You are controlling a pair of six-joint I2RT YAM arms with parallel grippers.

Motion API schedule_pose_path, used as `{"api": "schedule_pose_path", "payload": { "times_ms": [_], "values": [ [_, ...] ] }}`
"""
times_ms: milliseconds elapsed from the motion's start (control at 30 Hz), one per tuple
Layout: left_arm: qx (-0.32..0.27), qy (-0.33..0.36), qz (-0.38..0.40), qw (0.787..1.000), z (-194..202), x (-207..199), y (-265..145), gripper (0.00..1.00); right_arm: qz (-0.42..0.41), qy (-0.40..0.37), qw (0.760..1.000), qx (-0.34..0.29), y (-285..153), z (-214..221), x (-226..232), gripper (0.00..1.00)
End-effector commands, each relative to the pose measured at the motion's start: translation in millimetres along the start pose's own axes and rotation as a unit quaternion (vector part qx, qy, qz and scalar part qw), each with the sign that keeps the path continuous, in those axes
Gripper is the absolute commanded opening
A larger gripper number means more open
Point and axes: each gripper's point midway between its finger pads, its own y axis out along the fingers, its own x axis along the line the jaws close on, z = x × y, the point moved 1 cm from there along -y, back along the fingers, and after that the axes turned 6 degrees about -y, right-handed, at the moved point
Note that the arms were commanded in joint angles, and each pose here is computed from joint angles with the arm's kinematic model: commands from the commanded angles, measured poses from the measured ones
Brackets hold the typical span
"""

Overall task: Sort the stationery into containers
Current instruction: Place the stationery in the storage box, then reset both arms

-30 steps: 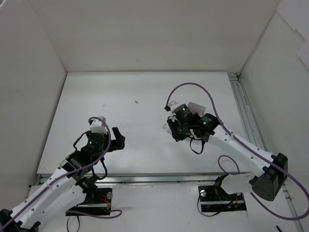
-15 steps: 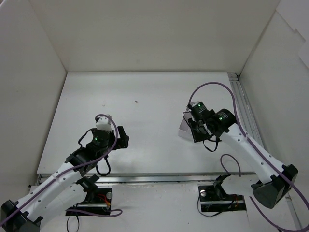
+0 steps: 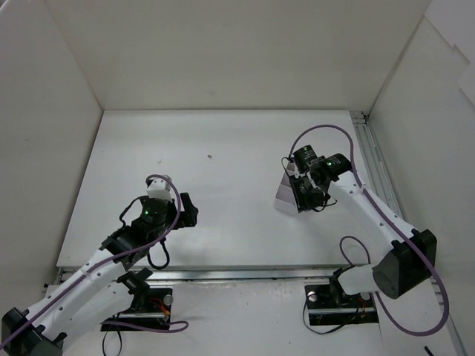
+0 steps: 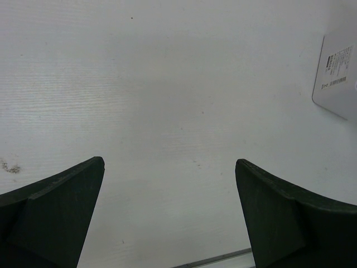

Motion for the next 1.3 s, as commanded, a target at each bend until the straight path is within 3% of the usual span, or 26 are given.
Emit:
{"api": "schedule_pose_path", "payload": {
  "times_ms": [0, 433, 667, 733, 800, 900, 933, 967, 1100, 1267],
  "values": [
    [-0.026, -0.003, 0.016, 1.000, -16, -9, 1, 1.00, -0.037, -0.016, 0.999, -0.010, -2, -14, 9, 0.00],
    [-0.031, -0.012, 0.012, 0.999, -16, -3, -4, 1.00, 0.005, 0.011, 1.000, -0.008, 10, -54, -12, 0.02],
    [-0.035, -0.015, 0.012, 0.999, -17, -2, -6, 1.00, 0.009, 0.011, 1.000, -0.015, 9, -61, -13, 0.38],
    [-0.037, -0.015, 0.012, 0.999, -19, -2, -6, 1.00, 0.008, 0.010, 1.000, -0.022, 5, -64, -12, 0.38],
    [-0.035, -0.013, 0.015, 0.999, -20, -4, -8, 1.00, 0.008, 0.008, 1.000, -0.029, 1, -66, -13, 0.54],
    [-0.035, -0.014, 0.018, 0.999, -23, -6, -9, 1.00, 0.029, 0.011, 0.998, -0.051, -7, -73, -19, 0.70],
    [-0.036, -0.014, 0.019, 0.999, -24, -7, -10, 1.00, 0.032, 0.015, 0.997, -0.067, -15, -77, -21, 0.87],
    [-0.037, -0.015, 0.020, 0.999, -25, -7, -11, 1.00, 0.030, 0.015, 0.996, -0.078, -21, -79, -20, 0.98],
    [-0.046, -0.019, 0.018, 0.999, -33, -8, -18, 1.00, 0.036, 0.040, 0.982, -0.183, -64, -91, -26, 0.98],
    [-0.067, -0.028, -0.009, 0.997, -51, -4, -31, 1.00, 0.155, 0.162, 0.938, -0.266, -86, -68, -72, 0.98]
  ]
}}
